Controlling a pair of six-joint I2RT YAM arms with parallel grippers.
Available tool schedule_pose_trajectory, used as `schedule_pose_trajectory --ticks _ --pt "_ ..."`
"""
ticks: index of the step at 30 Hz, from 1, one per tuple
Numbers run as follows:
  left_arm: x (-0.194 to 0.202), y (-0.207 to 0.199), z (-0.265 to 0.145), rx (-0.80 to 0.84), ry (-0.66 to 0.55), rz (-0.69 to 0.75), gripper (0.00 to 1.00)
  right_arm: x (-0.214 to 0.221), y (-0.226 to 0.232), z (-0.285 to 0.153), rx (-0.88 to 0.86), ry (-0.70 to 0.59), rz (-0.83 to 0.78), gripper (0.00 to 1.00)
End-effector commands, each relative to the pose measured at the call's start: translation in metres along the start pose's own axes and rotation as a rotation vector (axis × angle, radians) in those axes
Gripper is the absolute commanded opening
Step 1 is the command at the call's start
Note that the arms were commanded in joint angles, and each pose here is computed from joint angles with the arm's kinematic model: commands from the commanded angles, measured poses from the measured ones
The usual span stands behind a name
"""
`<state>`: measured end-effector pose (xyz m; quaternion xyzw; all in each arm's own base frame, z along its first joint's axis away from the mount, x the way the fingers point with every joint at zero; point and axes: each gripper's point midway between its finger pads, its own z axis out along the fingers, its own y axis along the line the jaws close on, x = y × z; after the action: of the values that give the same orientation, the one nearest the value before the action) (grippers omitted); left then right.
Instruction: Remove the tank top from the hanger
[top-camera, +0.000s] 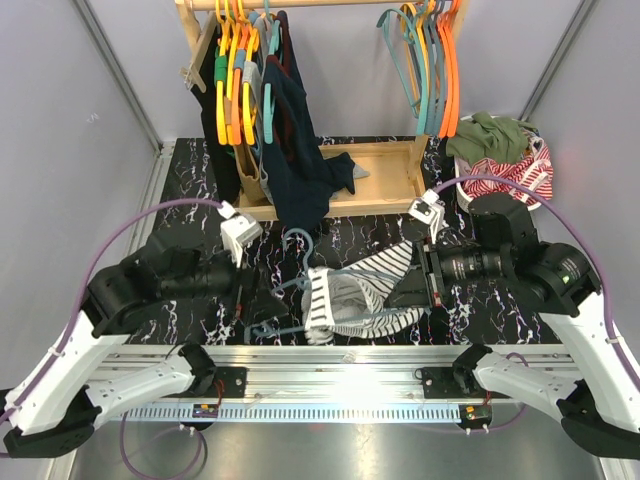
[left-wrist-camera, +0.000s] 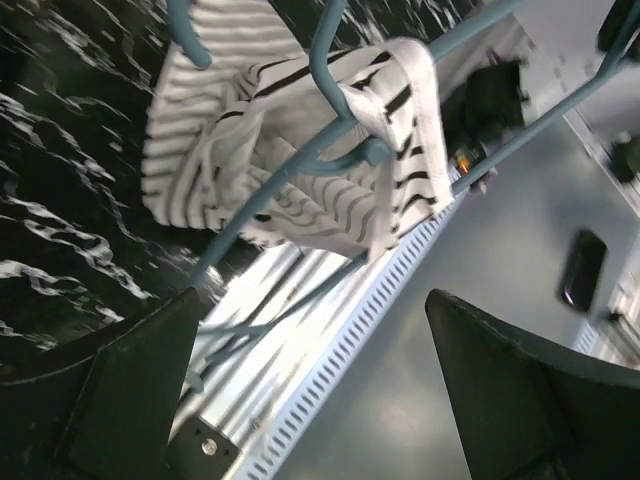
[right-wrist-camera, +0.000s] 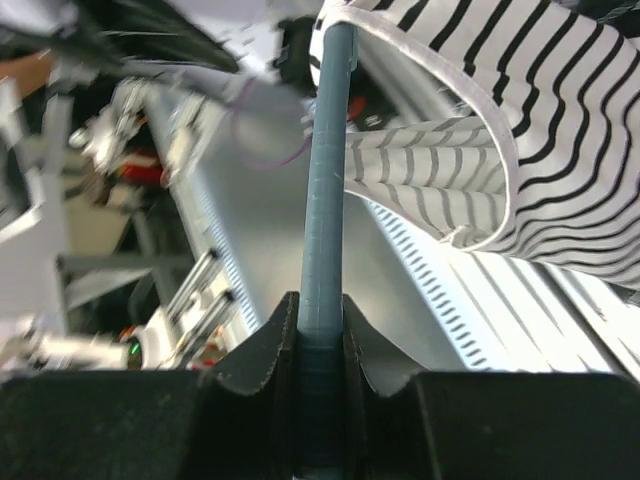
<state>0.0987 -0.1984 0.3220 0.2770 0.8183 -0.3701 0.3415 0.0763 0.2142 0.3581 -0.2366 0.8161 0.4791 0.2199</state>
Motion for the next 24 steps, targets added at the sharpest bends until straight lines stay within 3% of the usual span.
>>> schedule_pose_trajectory --ticks 1,5,8,9,11,12,13,14,15,16,18,19,20,22,24 --pt "0.035 -0.027 -0.011 0.193 0.103 0.023 0.99 0.012 0.059 -0.022 -0.315 0.069 -0.115 0.0" --pt "0.051 -0.036 -0.028 0.261 0.106 0.046 0.99 0.017 0.074 -0.028 -0.416 0.112 -0.128 0.0" --pt "0.063 -0.052 -0.034 0.378 0.132 0.045 0.99 0.018 0.083 -0.032 -0.484 0.127 -0.139 0.0" --pt "0.062 -0.069 -0.04 0.488 0.13 0.058 0.96 0.018 0.084 -0.032 -0.499 0.135 -0.137 0.0" --pt "0.067 -0.083 -0.043 0.602 0.148 0.021 0.81 0.014 0.085 -0.03 -0.51 0.128 -0.143 0.0" --pt "0.067 -0.094 -0.046 0.696 0.157 0.011 0.58 0.011 0.083 -0.027 -0.502 0.128 -0.136 0.0" --pt "0.067 -0.098 -0.049 0.728 0.155 0.014 0.49 0.009 0.081 -0.025 -0.492 0.123 -0.139 0.02" --pt "0.067 -0.1 -0.051 0.743 0.15 0.022 0.34 0.006 0.077 -0.02 -0.465 0.113 -0.133 0.09" --pt "0.068 -0.097 -0.049 0.716 0.153 0.014 0.0 0.002 0.073 -0.016 -0.44 0.1 -0.132 0.15" --pt "0.066 -0.093 -0.048 0.684 0.137 0.039 0.0 -0.002 0.065 -0.009 -0.404 0.098 -0.12 0.24" --pt "0.064 -0.083 -0.043 0.6 0.125 0.055 0.0 -0.018 0.041 0.006 -0.249 0.043 -0.096 0.58" --pt "0.063 -0.078 -0.04 0.563 0.125 0.051 0.0 -0.022 0.032 0.009 -0.194 0.029 -0.083 0.87" --pt "0.061 -0.066 -0.034 0.473 0.116 0.039 0.0 -0.036 0.016 0.013 -0.088 -0.036 -0.09 0.99" --pt "0.05 -0.056 -0.031 0.383 0.083 0.038 0.0 -0.054 -0.009 0.012 0.087 -0.13 -0.035 1.0" --pt "0.034 -0.035 -0.027 0.226 0.019 0.007 0.0 -0.081 -0.049 -0.009 0.354 -0.321 -0.002 1.0"
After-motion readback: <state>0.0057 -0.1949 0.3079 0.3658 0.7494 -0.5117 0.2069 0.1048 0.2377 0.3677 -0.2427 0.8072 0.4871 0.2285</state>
